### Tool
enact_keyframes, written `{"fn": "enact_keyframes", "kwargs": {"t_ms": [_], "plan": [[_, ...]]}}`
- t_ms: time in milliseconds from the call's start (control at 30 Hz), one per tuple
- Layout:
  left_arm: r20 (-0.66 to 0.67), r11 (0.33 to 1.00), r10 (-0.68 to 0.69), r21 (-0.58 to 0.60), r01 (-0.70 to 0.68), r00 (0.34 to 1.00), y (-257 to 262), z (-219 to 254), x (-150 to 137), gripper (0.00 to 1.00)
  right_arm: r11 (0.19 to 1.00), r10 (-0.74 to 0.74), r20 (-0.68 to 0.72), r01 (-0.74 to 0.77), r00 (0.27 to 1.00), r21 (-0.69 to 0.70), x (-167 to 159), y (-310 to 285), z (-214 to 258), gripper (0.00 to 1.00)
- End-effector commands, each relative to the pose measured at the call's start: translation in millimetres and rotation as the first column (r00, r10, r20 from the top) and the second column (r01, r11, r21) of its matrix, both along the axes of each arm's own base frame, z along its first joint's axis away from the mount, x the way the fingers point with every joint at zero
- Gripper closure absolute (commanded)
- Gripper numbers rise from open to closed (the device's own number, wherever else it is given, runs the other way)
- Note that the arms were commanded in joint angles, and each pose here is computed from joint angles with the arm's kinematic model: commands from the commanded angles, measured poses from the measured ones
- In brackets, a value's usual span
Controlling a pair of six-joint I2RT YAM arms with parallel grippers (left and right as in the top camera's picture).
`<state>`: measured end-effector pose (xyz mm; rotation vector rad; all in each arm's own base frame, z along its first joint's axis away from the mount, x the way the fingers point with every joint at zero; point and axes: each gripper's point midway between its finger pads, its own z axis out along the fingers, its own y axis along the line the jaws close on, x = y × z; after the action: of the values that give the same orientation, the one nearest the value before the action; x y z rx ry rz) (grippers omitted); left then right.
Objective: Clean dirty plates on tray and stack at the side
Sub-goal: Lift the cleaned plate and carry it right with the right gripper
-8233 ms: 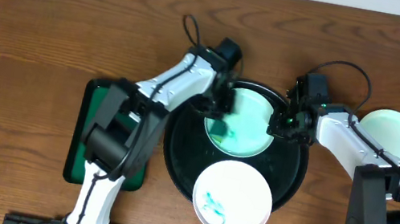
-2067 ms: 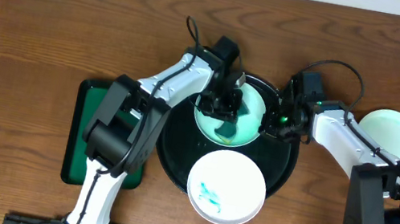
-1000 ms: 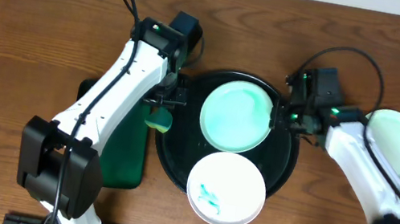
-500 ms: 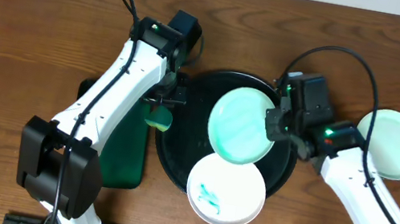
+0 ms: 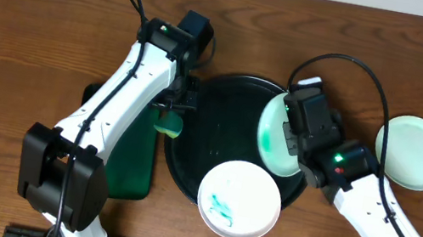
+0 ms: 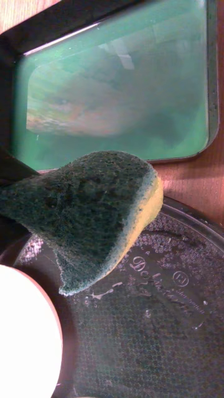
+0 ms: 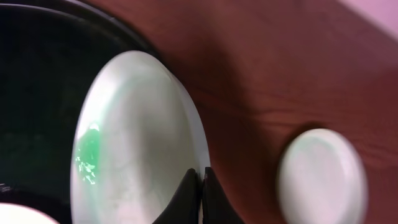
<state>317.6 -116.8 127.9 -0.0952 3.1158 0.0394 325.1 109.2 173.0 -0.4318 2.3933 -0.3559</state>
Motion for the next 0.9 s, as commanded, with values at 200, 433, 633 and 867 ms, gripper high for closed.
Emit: {"fn": "enact_keyframes", "kwargs": {"t_ms": [200, 433, 633, 867], "plan": [[-0.009, 1.000, 0.009, 0.020, -0.009, 1.000, 5, -5, -1, 0.93, 0.935, 0.063, 0.173, 0.003, 0.983, -0.356, 3, -14, 62, 0.99], [-0.013, 1.000, 0.010, 0.021, -0.009, 1.000, 5, -8, 0, 0.93, 0.964, 0.001, 0.206, 0.053, 0.979, -0.261, -8, -2, 58, 0.99], [-0.010, 1.000, 0.009, 0.020, -0.009, 1.000, 4, -8, 1, 0.93, 0.984, -0.129, 0.050, 0.122, 0.990, 0.130, -20, 22, 23, 0.99], [-0.012, 1.000, 0.004, 0.020, -0.004, 1.000, 4, -8, 0, 0.93, 0.822, -0.441, -0.072, 0.435, 0.895, 0.368, -13, -13, 10, 0.79]]}}
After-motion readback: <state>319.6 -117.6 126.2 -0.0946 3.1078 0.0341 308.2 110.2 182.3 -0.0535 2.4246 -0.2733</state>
